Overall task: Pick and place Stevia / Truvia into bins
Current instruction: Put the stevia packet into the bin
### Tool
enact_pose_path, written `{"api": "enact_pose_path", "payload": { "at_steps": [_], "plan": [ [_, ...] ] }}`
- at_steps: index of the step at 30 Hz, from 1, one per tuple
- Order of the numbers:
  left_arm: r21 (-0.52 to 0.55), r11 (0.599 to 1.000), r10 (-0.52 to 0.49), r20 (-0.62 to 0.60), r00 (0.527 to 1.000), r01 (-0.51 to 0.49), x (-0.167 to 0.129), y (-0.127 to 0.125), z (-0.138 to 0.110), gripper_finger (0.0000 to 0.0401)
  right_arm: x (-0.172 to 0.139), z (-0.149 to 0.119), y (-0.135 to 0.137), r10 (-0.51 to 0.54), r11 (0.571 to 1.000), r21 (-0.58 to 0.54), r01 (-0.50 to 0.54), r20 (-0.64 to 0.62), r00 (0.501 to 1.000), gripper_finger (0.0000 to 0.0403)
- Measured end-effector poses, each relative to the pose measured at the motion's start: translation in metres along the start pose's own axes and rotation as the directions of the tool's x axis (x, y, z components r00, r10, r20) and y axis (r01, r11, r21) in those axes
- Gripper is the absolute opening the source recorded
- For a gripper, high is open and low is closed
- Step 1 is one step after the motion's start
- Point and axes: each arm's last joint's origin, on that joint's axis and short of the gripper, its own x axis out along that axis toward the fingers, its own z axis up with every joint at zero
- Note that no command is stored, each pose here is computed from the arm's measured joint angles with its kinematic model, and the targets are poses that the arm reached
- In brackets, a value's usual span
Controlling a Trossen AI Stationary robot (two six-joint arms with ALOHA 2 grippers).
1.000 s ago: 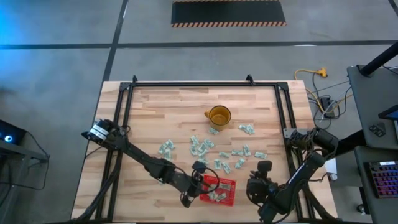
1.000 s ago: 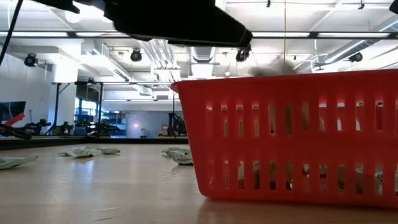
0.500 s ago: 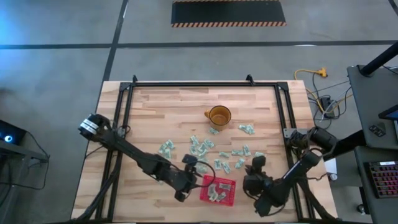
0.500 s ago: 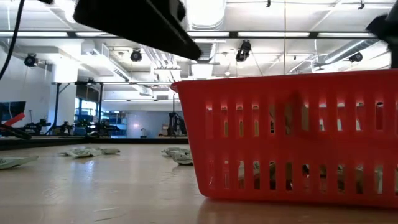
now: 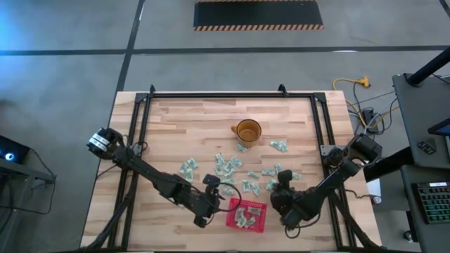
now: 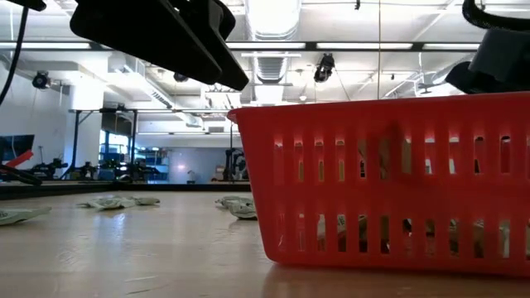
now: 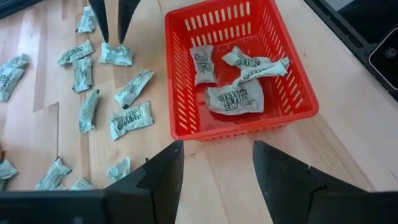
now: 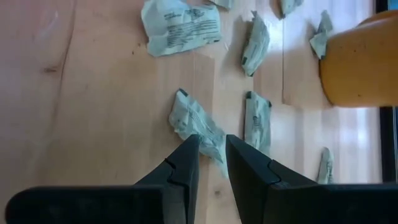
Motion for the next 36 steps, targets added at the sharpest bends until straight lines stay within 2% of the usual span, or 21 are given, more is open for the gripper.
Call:
{"api": "enact_pose_path", "payload": {
  "at_steps": [16, 23, 31, 36],
  "plan": [
    [0.000, 1.000, 0.000, 0.001, 1.000, 0.000, 0.000, 0.000, 0.000, 0.0176, 0.023, -0.002, -0.011, 0.043, 0.999, 0.015, -0.042, -0.062, 0.997, 0.0070],
    [0.000, 1.000, 0.000, 0.000, 1.000, 0.000, 0.000, 0.000, 0.000, 0.0176, 0.033, 0.006, -0.023, 0.175, 0.983, 0.071, -0.167, -0.131, 0.976, 0.0064],
    [-0.022, 1.000, -0.001, -0.001, 1.000, 0.001, 0.000, 0.000, -0.001, 0.0176, 0.026, 0.011, -0.034, 0.313, 0.941, 0.182, -0.287, -0.133, 0.941, 0.0025],
    [-0.021, 1.000, -0.002, -0.007, 1.000, 0.001, 0.001, 0.000, -0.003, 0.0176, 0.011, 0.013, -0.030, 0.452, 0.872, 0.261, -0.414, -0.104, 0.886, 0.0010]
  ]
}}
